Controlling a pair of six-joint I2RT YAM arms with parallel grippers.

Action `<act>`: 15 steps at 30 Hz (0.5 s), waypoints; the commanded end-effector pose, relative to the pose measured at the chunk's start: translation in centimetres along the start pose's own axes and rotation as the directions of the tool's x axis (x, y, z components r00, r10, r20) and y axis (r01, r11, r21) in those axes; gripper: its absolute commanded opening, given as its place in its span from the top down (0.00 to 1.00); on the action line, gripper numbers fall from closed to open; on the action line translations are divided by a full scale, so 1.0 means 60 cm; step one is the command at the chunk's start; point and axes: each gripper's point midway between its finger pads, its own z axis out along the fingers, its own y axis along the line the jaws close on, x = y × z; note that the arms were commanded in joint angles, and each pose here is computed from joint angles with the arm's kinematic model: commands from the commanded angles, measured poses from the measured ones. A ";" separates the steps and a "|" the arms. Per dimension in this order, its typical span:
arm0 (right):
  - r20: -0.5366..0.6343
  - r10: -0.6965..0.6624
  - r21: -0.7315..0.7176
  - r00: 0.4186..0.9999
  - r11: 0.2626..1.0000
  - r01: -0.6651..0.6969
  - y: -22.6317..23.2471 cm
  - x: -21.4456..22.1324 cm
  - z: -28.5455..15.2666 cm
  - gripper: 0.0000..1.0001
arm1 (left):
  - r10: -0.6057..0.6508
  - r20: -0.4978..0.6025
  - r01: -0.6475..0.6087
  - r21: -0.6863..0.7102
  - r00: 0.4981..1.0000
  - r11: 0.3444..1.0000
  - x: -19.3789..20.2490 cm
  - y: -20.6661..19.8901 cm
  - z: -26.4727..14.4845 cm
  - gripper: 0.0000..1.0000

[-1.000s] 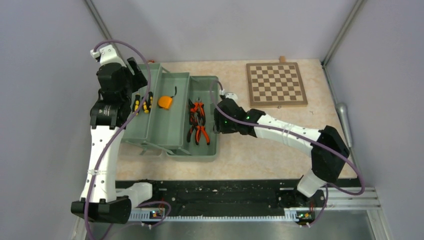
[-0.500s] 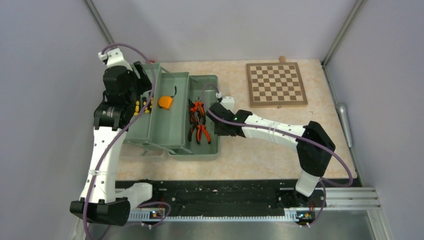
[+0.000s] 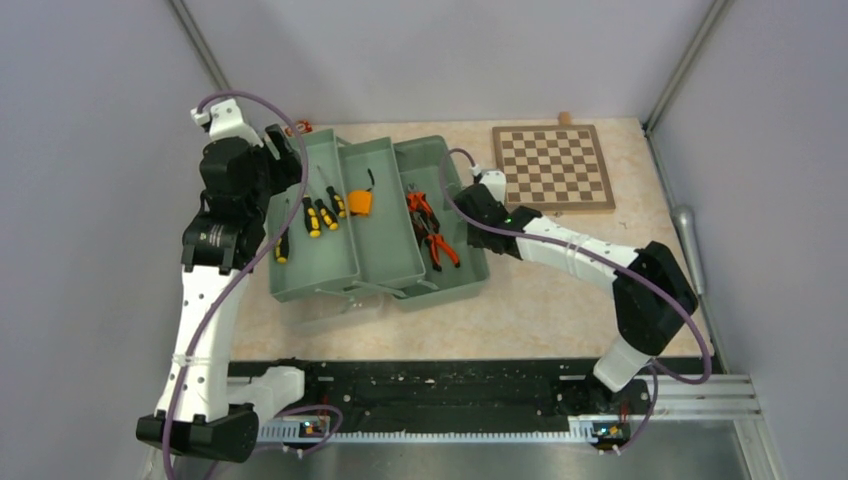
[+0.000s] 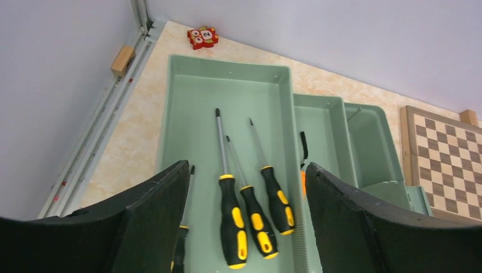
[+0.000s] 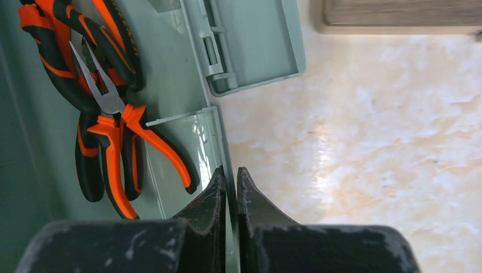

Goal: Pack the tool kit

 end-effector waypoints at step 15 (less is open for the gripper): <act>0.139 -0.068 0.052 0.988 0.997 0.061 -0.119 -0.075 -0.011 1.00 | -0.281 -0.088 0.273 -0.086 0.956 0.958 0.077 0.106 0.088 0.24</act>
